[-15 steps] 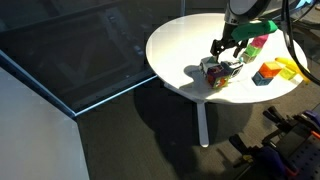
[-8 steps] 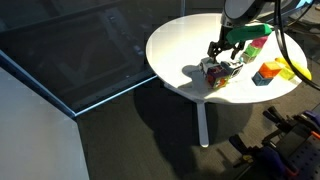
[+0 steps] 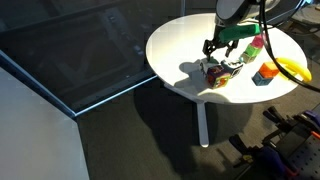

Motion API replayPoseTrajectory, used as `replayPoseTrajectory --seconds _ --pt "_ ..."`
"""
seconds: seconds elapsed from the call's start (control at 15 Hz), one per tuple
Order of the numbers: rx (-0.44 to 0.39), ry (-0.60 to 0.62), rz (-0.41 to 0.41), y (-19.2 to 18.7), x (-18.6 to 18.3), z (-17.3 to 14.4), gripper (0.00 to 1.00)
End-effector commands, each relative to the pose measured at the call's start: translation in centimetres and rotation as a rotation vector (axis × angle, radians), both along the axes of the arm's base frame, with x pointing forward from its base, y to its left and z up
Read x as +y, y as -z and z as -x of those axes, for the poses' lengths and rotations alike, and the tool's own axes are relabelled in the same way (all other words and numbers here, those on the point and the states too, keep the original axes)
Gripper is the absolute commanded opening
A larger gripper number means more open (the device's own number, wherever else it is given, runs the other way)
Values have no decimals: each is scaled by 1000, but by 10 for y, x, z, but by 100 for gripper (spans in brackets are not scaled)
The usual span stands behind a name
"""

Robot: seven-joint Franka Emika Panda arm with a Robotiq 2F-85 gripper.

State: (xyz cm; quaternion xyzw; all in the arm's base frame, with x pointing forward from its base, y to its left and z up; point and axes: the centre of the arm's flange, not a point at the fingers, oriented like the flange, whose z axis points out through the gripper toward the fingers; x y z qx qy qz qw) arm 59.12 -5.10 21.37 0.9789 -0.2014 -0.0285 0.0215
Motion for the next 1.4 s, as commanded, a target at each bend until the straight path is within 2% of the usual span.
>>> replayPoseTrajectory --seconds 0.0,0.2,0.27,0.73,1.33 --pt "0 24 7 -1 -1 -22 100" --pt "-8 31 9 -3 -4 -27 100" --pt "-16 5 5 2 -2 -16 100" --pt "-24 12 10 1 -5 -20 100" --pt "-23 6 -5 17 -3 -28 100"
